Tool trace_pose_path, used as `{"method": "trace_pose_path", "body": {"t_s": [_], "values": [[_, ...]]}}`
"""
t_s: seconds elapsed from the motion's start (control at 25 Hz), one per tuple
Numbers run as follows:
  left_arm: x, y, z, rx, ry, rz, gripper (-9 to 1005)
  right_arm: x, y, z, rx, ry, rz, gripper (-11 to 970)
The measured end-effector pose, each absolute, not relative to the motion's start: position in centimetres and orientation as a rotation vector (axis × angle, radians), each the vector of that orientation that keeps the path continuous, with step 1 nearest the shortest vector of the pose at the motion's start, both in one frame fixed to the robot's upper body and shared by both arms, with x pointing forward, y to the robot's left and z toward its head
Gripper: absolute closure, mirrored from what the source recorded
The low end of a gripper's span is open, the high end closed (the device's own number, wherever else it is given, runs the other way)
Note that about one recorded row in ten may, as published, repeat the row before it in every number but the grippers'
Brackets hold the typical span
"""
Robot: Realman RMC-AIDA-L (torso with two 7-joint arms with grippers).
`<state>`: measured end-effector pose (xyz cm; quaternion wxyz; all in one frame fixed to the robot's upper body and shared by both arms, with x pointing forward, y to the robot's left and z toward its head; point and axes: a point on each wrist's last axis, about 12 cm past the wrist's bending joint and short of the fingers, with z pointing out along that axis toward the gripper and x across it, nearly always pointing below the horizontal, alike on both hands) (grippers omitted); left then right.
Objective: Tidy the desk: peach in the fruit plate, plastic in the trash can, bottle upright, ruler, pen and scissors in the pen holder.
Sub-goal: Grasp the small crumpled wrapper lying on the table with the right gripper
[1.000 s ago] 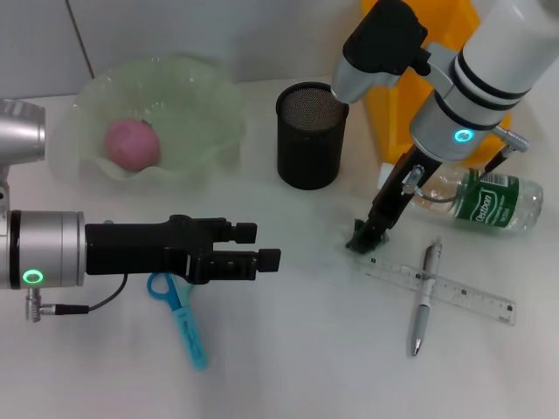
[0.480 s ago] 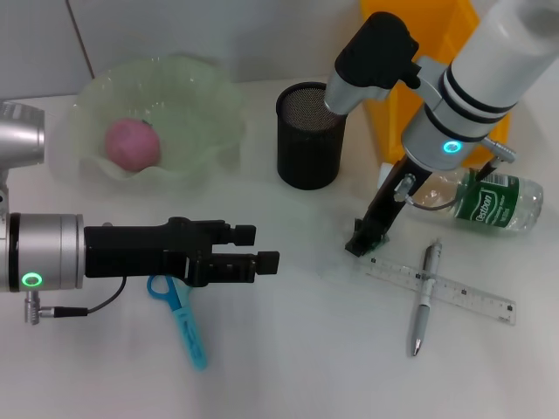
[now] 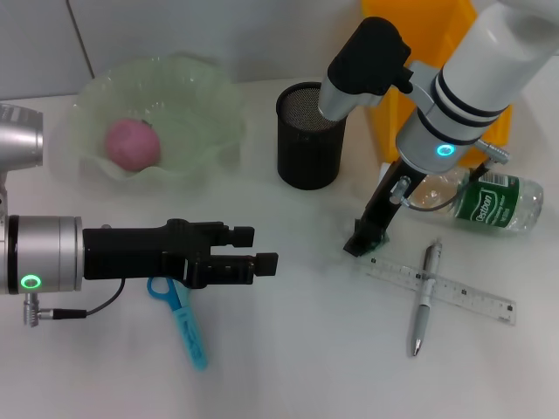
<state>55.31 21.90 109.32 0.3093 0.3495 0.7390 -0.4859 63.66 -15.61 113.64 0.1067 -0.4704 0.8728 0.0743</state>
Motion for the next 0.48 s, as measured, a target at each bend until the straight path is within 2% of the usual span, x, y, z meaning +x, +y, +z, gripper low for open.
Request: {"method": "trace_pose_path", "body": {"t_s": [0.48], "values": [[55.40,22.04,109.24,0.918,1.958,-1.269,268,63.74,-15.48,113.34,-1.382,2.572,0.209,309]]}}
